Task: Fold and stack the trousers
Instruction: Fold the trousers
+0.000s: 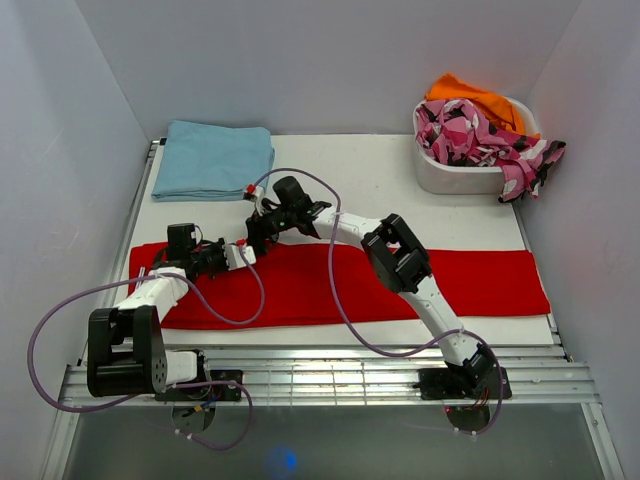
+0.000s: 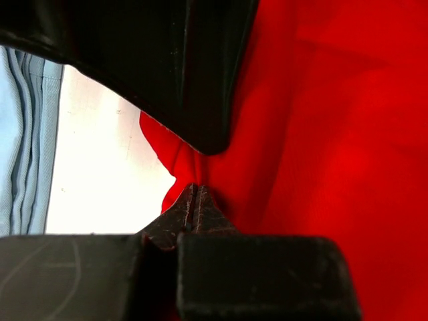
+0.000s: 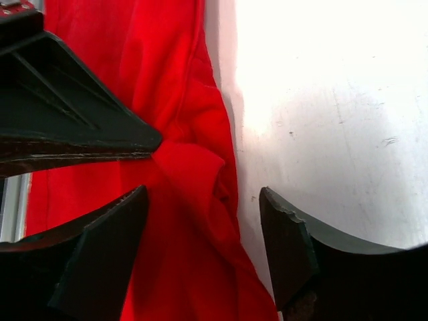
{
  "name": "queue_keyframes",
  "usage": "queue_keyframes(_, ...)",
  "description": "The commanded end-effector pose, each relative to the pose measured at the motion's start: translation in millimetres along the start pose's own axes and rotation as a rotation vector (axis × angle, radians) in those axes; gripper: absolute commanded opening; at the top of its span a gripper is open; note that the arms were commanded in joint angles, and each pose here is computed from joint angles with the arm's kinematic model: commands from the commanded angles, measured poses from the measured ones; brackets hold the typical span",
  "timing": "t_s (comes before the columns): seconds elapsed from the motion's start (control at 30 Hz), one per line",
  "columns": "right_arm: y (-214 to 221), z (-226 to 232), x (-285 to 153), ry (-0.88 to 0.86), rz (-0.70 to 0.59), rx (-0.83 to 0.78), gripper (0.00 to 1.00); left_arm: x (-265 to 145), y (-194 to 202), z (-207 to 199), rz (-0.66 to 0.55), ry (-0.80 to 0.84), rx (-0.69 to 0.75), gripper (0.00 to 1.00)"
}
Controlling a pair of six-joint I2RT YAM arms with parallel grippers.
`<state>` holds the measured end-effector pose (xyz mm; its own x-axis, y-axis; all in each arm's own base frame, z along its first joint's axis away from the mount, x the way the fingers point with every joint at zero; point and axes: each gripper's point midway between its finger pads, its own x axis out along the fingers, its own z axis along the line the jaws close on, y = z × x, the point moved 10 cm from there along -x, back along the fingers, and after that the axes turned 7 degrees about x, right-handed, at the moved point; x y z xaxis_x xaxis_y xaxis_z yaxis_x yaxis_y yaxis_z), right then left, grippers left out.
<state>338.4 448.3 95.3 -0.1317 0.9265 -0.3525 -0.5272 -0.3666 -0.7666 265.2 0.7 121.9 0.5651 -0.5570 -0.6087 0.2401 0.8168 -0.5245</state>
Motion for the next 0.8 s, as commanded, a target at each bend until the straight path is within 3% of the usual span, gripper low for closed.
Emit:
queue_keyframes(0.0, -21, 15, -7, -0.100, -0.054, -0.037, 0.77, -3, -6, 2, -0.029, -0.005, 0.053, 0.00)
queue_keyframes(0.27, -57, 23, -61, -0.110, -0.175, -0.104, 0.75, -2, -7, 2, -0.047, -0.003, 0.070, 0.00)
queue_keyframes(0.57, -38, -4, -34, -0.159, -0.163, -0.010, 0.81, -3, -9, 7, -0.055, -0.024, 0.128, 0.00)
queue_keyframes(0.77, -25, 0, -19, -0.200, -0.134, 0.014, 0.77, -4, -11, 12, -0.059, -0.035, 0.143, 0.00)
